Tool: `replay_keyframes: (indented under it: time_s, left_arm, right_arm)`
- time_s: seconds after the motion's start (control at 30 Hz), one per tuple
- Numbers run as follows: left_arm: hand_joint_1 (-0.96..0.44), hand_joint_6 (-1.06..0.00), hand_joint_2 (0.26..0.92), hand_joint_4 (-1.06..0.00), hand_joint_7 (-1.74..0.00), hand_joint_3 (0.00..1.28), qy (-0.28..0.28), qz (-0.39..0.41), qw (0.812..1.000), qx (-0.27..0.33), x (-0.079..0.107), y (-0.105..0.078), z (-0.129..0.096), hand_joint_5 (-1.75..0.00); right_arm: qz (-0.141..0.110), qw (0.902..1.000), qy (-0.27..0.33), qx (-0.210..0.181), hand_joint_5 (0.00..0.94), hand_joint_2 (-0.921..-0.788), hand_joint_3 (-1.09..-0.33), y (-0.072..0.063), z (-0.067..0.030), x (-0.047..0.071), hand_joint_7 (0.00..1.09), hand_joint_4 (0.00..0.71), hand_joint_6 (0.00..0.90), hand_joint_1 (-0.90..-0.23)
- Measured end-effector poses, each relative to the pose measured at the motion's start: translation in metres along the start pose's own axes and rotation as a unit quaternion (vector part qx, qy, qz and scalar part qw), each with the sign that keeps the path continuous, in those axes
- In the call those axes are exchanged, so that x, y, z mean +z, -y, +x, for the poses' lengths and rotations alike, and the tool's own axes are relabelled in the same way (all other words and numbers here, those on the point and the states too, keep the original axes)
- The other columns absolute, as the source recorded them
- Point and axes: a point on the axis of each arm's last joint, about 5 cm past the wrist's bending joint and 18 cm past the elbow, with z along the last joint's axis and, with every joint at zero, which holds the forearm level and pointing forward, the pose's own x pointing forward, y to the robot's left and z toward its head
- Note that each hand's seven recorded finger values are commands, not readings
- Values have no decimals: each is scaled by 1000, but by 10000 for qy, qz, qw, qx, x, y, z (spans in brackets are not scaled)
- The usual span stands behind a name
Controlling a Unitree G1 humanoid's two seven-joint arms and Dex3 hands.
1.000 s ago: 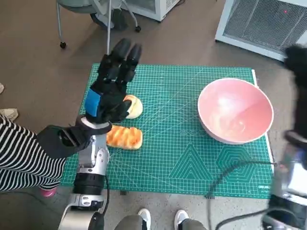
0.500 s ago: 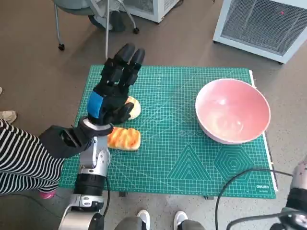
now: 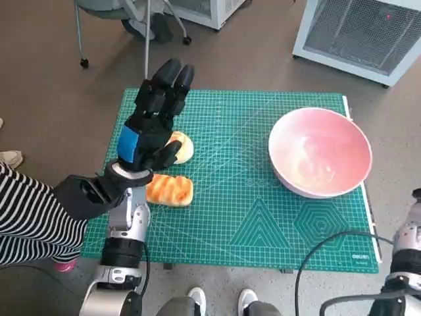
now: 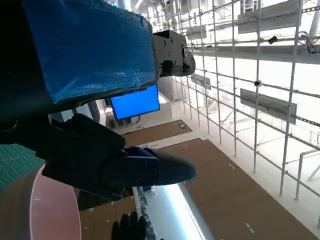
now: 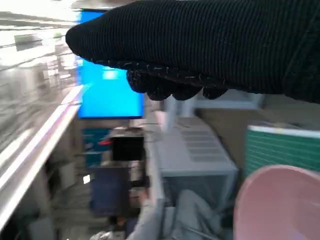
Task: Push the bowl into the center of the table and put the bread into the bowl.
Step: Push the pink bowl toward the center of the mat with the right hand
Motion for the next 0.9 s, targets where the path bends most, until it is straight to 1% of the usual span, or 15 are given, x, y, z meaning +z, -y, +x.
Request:
replay_keyframes:
  time_s: [0.07, 0.17, 0.3, 0.43, 0.57, 0.7, 0.83, 0.9]
  left_arm:
    - [-750, 1, 921, -55, -324, 396, -6, 9, 10000, 4, 1, -6, -3, 0]
    - [-750, 1, 921, -54, -320, 397, -8, 40, 10000, 10, 9, -22, -7, 0]
    - [-751, 1, 921, -54, -317, 398, -10, 76, 10000, 20, 19, -41, -12, 0]
    - [-752, 1, 921, -53, -315, 399, -19, 130, 9999, 16, 34, -67, -17, 0]
    - [-752, 1, 921, -52, -312, 398, -24, 183, 9998, 13, 49, -94, -21, 0]
    - [-752, 0, 921, -52, -310, 398, -20, 189, 9998, 10, 52, -95, -20, 0]
    - [-752, 1, 921, -52, -309, 397, -20, 197, 9998, 14, 55, -100, -22, 0]
    - [-751, -1, 921, -54, -309, 396, -22, 214, 9998, 27, 60, -110, -29, -1]
  right_arm:
    - [28, 10000, -92, -23, 9, -921, -843, 1, -5, -18, 317, 99, 44, -646]
    - [149, 9994, -319, -72, 6, -921, -855, -16, 1, -50, 316, 97, 57, -626]
    - [259, 9984, -497, -77, 3, -921, -858, -53, 9, -78, 312, 93, 63, -623]
    - [371, 9972, -654, -52, 6, -921, -850, -121, 11, -118, 306, 100, 67, -626]
    - [469, 9960, -763, 19, 9, -921, -840, -223, 10, -162, 300, 111, 73, -626]
    - [507, 9954, -807, 71, 9, -921, -838, -277, 11, -182, 295, 114, 77, -626]
    - [512, 9954, -800, 82, 12, -921, -837, -287, 17, -178, 292, 122, 83, -623]
    - [525, 9952, -814, 153, 15, -921, -818, -324, 23, -184, 291, 132, 93, -631]
